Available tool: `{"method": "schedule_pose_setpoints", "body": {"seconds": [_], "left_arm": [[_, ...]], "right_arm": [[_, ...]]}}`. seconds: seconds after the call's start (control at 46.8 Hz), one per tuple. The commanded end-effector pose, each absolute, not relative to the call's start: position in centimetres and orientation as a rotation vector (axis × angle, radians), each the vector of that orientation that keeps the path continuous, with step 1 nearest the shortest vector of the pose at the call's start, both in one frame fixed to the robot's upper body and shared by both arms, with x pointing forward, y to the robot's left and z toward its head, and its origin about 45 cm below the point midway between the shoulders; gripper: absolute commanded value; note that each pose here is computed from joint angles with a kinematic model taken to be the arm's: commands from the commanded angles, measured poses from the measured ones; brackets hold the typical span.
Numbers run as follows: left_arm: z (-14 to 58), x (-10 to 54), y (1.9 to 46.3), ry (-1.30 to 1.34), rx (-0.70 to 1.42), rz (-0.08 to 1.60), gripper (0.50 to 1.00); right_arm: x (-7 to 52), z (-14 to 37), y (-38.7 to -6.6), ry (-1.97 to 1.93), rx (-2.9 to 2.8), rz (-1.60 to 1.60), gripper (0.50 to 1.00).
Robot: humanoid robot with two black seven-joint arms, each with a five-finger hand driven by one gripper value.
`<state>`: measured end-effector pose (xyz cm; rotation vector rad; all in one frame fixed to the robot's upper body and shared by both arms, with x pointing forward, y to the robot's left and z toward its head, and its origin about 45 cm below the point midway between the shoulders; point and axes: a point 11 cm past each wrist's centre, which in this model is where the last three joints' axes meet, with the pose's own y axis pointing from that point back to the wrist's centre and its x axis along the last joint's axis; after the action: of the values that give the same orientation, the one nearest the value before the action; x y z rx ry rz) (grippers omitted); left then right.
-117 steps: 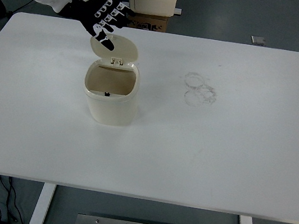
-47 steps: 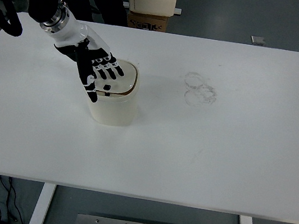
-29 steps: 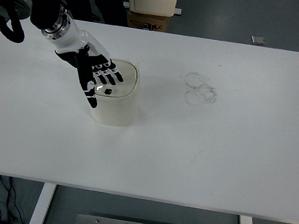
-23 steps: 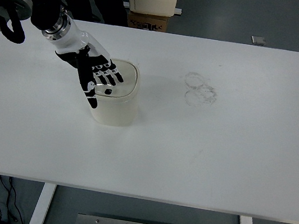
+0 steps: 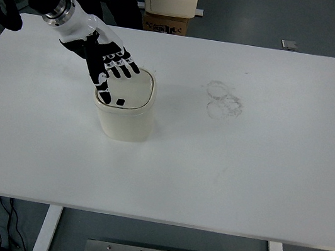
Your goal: Close trash bin
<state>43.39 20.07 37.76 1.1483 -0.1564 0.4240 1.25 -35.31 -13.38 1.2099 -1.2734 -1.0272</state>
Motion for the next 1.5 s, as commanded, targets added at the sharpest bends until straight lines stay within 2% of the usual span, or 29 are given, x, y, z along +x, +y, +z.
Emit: {"method": "schedule_pose_setpoints", "body": {"seconds": [0.0, 0.342, 0.705, 0.919, 1.111, 1.474], "left_arm": [[38.6, 44.2, 20.5, -0.147, 1.117, 0.469, 1.000], [39.5, 47.5, 25.0, -0.016, 0.885, 0.710, 1.000], [38.4, 49.5, 32.4, 0.107, 0.553, 0.982, 1.000], [36.6, 48.8, 37.6, 0.179, 0.327, 1.118, 1.000], [34.1, 47.9, 40.5, 0.258, 0.095, 1.239, 1.000], [29.8, 45.9, 43.4, 0.348, -0.184, 1.354, 1.000]], "right_arm": [[1.3, -13.4, -35.3, -1.273, 1.210, -1.027, 0.991], [1.3, -13.4, -35.3, -1.274, 1.210, -1.028, 0.991], [1.3, -13.4, -35.3, -1.274, 1.210, -1.028, 0.991], [1.3, -13.4, -35.3, -1.273, 1.210, -1.027, 0.991], [1.3, -13.4, -35.3, -1.274, 1.210, -1.028, 0.991], [1.3, -13.4, -35.3, -1.274, 1.210, -1.028, 0.991]]}}
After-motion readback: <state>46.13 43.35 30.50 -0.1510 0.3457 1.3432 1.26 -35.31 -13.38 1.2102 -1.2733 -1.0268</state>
